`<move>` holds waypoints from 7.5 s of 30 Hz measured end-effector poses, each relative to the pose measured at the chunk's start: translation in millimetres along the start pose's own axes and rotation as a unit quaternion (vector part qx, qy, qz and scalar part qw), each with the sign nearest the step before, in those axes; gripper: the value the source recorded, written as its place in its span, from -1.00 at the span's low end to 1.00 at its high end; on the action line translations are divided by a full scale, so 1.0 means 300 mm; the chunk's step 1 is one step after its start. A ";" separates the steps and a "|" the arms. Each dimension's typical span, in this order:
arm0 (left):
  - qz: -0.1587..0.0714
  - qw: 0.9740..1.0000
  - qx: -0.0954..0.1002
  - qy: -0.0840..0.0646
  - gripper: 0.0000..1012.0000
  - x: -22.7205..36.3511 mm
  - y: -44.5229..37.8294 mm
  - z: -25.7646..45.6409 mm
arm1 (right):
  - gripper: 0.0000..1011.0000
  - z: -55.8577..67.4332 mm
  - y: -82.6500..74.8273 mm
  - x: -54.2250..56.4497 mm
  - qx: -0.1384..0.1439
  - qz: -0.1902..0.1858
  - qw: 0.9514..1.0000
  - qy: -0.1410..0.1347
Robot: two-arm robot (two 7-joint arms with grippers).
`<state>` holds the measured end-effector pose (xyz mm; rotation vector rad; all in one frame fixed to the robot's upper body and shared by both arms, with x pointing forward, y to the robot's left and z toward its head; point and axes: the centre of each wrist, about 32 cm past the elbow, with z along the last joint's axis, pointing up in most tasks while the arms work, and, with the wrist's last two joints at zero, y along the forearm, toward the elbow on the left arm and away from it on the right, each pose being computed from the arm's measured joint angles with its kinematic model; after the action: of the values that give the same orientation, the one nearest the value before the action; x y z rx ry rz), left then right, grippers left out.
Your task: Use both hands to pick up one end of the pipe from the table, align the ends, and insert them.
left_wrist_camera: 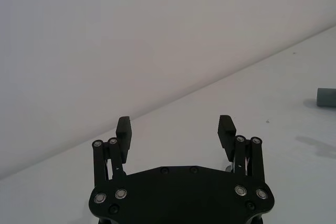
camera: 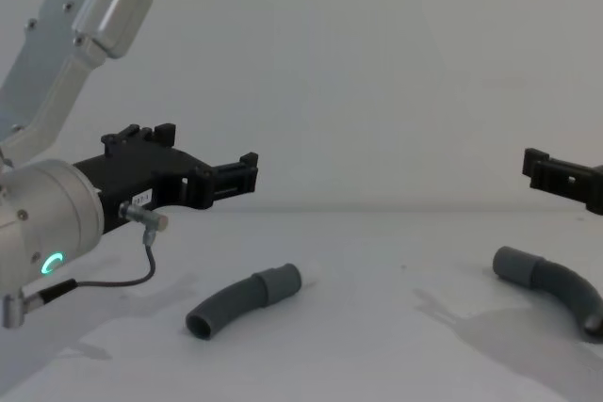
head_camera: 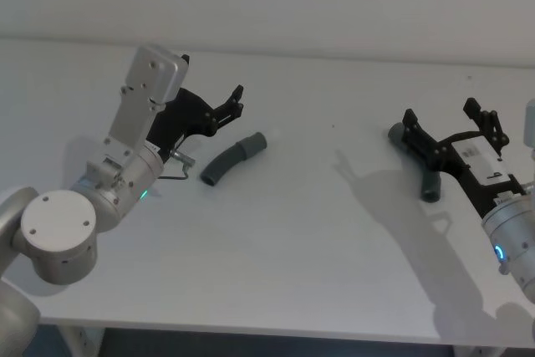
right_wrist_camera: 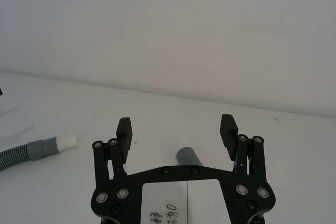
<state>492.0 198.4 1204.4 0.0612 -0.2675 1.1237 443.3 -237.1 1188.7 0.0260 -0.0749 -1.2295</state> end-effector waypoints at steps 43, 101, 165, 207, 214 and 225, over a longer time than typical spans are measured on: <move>0.000 1.000 0.000 0.000 0.98 0.000 0.000 0.000 | 0.98 0.000 0.000 0.000 0.000 0.000 1.000 0.000; -0.214 0.964 0.153 -0.035 0.98 0.238 -0.036 0.200 | 0.98 0.000 0.000 0.000 0.000 0.000 1.000 0.000; -0.232 0.948 0.219 0.003 0.98 0.191 -0.235 0.034 | 0.98 0.000 0.000 0.000 0.000 0.000 1.000 0.000; -0.237 0.944 0.230 0.023 -0.29 0.173 -0.261 0.013 | 0.98 0.031 0.029 0.064 -0.054 0.015 0.998 -0.013; -0.237 0.944 0.230 0.024 -0.29 0.173 -0.261 0.012 | 0.98 0.063 0.048 0.117 -0.099 0.030 0.995 -0.013; -0.237 0.944 0.230 0.024 -0.29 0.172 -0.261 0.012 | 0.98 0.111 0.077 0.185 -0.157 0.052 0.986 0.006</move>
<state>582.6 209.3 1227.1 0.4884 0.0610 0.6843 481.1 -281.1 1225.7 -0.2428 0.1274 -1.1260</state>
